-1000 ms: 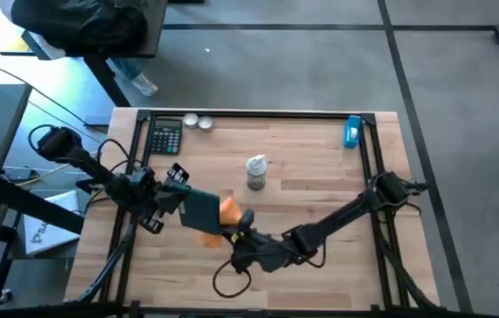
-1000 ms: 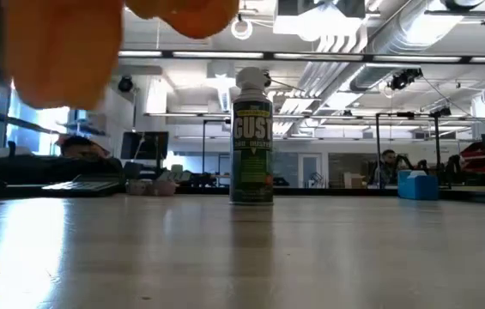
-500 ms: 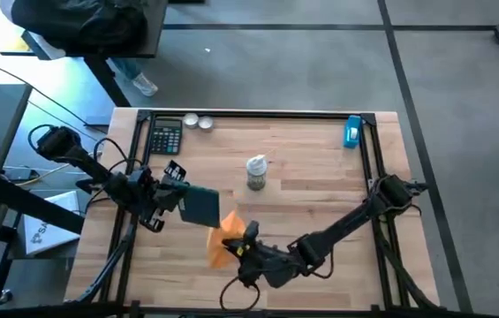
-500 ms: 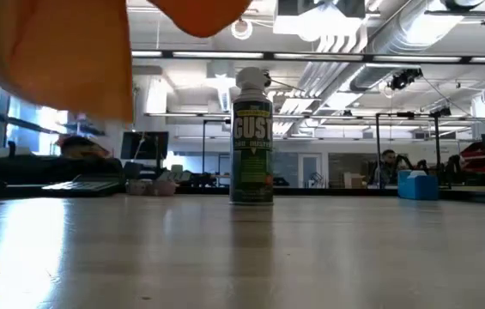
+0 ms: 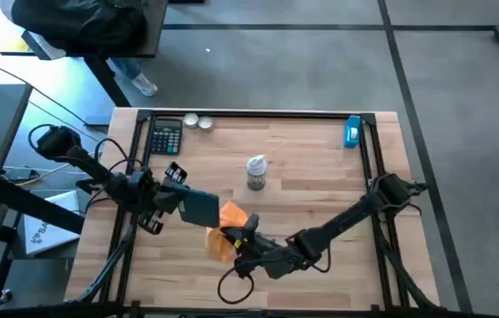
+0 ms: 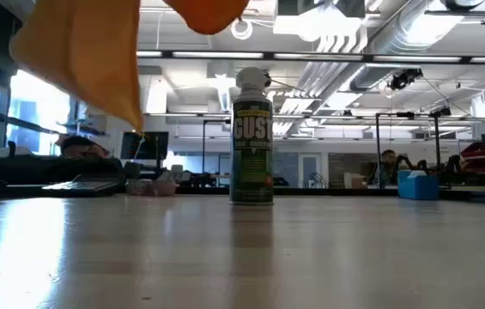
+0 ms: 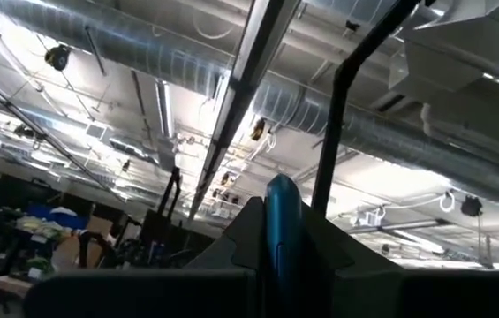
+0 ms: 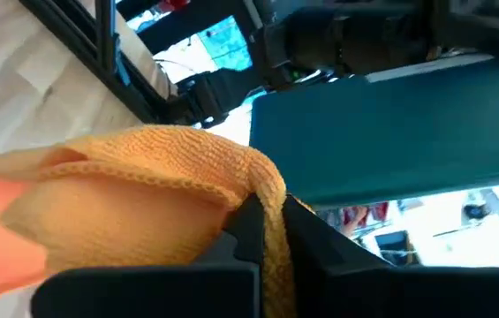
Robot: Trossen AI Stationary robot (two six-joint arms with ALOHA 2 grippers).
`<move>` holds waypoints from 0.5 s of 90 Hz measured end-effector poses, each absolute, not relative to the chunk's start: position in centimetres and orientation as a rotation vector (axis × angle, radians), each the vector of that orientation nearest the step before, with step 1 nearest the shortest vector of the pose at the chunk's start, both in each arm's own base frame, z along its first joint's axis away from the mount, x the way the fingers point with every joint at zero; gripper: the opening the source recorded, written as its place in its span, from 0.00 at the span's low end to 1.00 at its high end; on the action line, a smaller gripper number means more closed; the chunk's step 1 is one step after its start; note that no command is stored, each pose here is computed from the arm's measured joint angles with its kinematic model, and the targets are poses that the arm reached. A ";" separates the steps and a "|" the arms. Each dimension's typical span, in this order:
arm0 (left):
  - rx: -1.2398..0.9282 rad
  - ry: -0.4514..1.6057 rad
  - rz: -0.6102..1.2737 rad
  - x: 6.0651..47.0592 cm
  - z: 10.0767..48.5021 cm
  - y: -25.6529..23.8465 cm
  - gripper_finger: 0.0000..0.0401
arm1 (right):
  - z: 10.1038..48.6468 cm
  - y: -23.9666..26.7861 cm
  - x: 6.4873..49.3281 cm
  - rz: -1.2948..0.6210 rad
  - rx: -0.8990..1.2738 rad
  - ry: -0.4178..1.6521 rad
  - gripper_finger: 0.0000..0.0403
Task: Apply microfiber cloth
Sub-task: Wipe the back of the blue tablet using the orange microfiber cloth
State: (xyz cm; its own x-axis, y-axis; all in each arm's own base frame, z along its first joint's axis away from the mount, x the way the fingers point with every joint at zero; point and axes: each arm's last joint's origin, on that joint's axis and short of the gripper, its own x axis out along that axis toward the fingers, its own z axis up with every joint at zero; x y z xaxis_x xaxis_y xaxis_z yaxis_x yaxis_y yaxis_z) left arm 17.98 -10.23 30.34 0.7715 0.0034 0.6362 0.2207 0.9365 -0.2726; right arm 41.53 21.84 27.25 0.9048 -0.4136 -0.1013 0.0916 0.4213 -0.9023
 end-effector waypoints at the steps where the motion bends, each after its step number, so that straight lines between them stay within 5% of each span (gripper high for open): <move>1: -0.342 -0.678 -0.122 18.0 30.3 -10.3 0.04 | 27.3 21.8 41.5 -0.326 -1.099 0.329 0.00; 45: -0.099 -0.544 -0.226 17.9 29.1 -12.4 0.04 | 29.3 21.7 41.5 -0.457 -1.303 0.304 0.00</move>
